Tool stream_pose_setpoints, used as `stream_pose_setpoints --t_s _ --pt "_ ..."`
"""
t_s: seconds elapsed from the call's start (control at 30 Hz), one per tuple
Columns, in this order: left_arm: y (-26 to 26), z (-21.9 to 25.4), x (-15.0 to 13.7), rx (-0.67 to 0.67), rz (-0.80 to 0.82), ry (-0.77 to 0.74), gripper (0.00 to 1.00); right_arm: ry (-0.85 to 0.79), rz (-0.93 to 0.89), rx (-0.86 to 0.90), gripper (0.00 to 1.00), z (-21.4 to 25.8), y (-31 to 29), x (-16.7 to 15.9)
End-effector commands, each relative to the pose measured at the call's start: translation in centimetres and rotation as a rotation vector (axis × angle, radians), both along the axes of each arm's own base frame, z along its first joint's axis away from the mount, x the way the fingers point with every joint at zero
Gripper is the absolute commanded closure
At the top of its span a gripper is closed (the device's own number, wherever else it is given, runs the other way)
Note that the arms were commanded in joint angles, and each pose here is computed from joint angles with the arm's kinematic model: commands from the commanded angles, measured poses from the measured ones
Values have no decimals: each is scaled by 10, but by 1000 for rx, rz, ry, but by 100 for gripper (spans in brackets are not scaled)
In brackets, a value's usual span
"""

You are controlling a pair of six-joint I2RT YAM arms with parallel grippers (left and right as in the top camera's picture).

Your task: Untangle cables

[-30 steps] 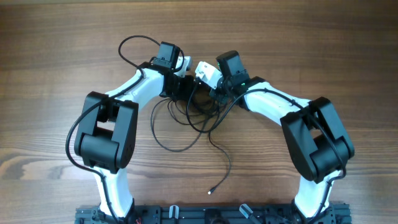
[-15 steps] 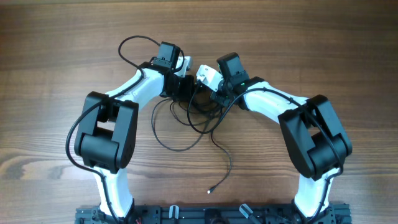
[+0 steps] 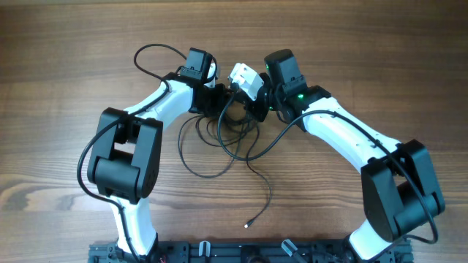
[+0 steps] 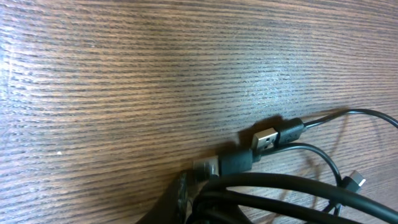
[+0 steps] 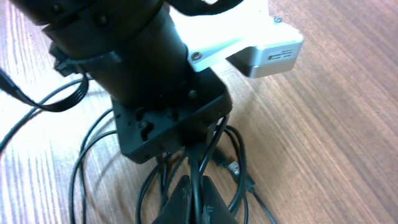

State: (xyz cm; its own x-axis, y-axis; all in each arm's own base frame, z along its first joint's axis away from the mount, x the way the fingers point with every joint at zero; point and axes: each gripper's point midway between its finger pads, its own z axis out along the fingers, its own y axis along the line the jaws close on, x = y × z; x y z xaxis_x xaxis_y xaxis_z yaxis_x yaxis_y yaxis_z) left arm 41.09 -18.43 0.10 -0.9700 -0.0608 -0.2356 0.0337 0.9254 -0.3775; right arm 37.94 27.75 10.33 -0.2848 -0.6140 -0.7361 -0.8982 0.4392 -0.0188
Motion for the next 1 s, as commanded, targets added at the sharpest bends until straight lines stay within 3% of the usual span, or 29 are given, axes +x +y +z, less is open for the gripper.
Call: stream_pose_setpoints --t_s 0.0,0.1,0.23,0.47,0.6,0.73,0.83,0.9,0.93,0.97 --pt "7 -2 4 34 28 -6 86 49 -47 66 96 15 3 -2" --pt "8 -2 4 37 30 -7 86 77 -111 48 96 9 -11 4" --pt "13 -2 6 37 42 -6 96 174 -34 60 96 2 -13 -18" --pt "21 -3 7 46 61 2 96 237 -48 75 96 0 -15 -25" --pt "23 -7 3 51 61 13 96 305 -272 237 96 20 -28 12" --pt "25 -13 -4 59 58 33 96 431 -677 305 96 12 -84 48" --pt "25 -13 -3 56 58 27 96 561 -845 268 95 -9 -105 38" --pt "25 -13 -2 56 58 26 96 620 -861 224 93 -19 -107 25" --pt "25 -13 -2 56 58 26 96 645 -868 207 88 -23 -108 19" --pt "25 -13 -2 56 58 26 96 679 -881 182 71 -28 -109 11"
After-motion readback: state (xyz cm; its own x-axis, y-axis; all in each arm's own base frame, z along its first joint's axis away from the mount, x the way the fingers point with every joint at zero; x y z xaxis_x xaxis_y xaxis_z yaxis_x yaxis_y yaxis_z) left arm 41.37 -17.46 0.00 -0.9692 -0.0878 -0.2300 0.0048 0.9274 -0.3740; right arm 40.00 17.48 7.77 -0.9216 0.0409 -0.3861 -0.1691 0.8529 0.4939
